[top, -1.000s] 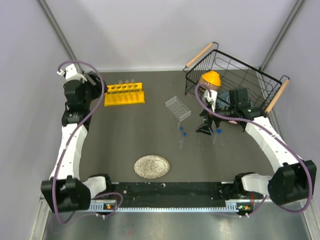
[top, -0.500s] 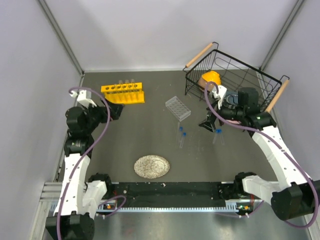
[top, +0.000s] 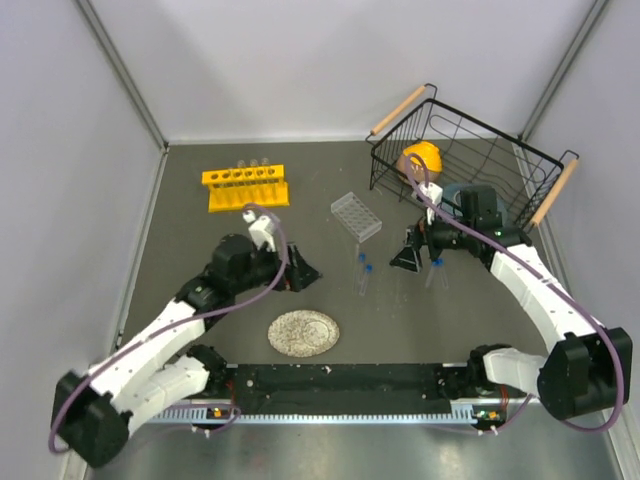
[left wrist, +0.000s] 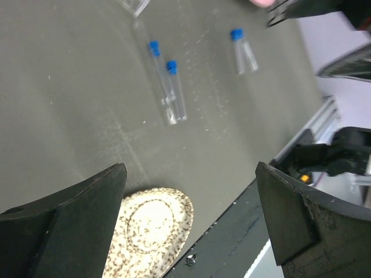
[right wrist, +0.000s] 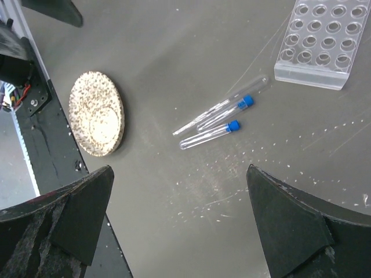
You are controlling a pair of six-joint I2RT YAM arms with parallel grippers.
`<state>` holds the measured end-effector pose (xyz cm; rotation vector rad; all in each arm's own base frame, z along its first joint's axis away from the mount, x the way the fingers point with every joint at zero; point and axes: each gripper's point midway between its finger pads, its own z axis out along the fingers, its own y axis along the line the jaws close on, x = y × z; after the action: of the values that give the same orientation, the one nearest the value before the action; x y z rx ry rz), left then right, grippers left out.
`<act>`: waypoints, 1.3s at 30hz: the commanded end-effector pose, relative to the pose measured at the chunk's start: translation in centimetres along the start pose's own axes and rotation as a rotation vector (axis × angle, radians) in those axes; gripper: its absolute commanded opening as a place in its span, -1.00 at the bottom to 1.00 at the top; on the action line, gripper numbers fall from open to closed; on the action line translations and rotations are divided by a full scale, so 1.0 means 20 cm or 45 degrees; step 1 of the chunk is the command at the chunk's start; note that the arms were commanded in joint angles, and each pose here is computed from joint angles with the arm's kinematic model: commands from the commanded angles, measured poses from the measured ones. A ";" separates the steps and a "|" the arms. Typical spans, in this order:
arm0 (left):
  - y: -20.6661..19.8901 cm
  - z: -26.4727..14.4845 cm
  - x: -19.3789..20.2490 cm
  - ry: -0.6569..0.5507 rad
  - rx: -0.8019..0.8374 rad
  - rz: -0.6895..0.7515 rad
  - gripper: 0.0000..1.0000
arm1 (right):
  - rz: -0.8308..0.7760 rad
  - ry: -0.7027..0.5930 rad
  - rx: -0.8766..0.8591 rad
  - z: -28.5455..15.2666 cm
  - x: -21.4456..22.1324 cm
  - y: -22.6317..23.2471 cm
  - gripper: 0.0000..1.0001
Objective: Organize the chemistry lab equipment
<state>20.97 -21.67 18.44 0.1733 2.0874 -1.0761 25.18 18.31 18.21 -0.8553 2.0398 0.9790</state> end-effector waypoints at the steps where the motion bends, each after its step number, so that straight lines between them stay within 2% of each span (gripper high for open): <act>1: 0.04 0.17 0.02 0.029 -0.190 0.037 0.97 | -0.115 -0.104 0.035 -0.04 -0.06 0.02 0.97; 2: -0.02 0.20 0.05 0.069 -0.184 0.065 0.96 | -0.122 -0.109 0.044 -0.04 -0.06 0.01 0.97; 3: 0.00 0.23 0.04 0.061 -0.246 0.084 0.96 | -0.117 -0.104 0.049 -0.03 -0.03 0.01 0.97; 4: 0.03 0.28 0.10 0.120 -0.300 0.098 0.96 | -0.145 -0.128 0.066 -0.05 -0.04 0.01 0.97; 5: 0.00 0.31 0.06 0.111 -0.320 0.124 0.93 | -0.150 -0.131 0.074 -0.04 -0.03 0.01 0.97; 7: 0.04 0.38 0.16 0.219 -0.408 0.166 0.92 | -0.154 -0.133 0.104 -0.05 0.00 -0.02 0.98; 8: -0.02 0.42 0.14 0.233 -0.403 0.174 0.87 | -0.175 -0.153 0.117 -0.06 -0.01 -0.02 0.97; 9: 0.05 0.46 0.22 0.320 -0.471 0.182 0.83 | -0.175 -0.151 0.134 -0.06 0.00 -0.03 0.98; 15: 0.07 0.66 0.35 0.475 -0.549 0.202 0.56 | -0.187 -0.207 0.196 -0.12 -0.01 -0.07 0.97; 26: 0.12 0.79 0.47 0.612 -0.611 0.236 -0.10 | -0.176 -0.219 0.239 -0.15 -0.03 -0.10 0.97; 39: 0.17 0.86 0.55 0.683 -0.636 0.244 -0.25 | -0.179 -0.215 0.239 -0.15 -0.03 -0.10 0.97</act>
<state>24.13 -33.74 2.50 0.4154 2.6884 -0.3919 25.38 15.12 17.68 -0.7724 1.9280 0.7746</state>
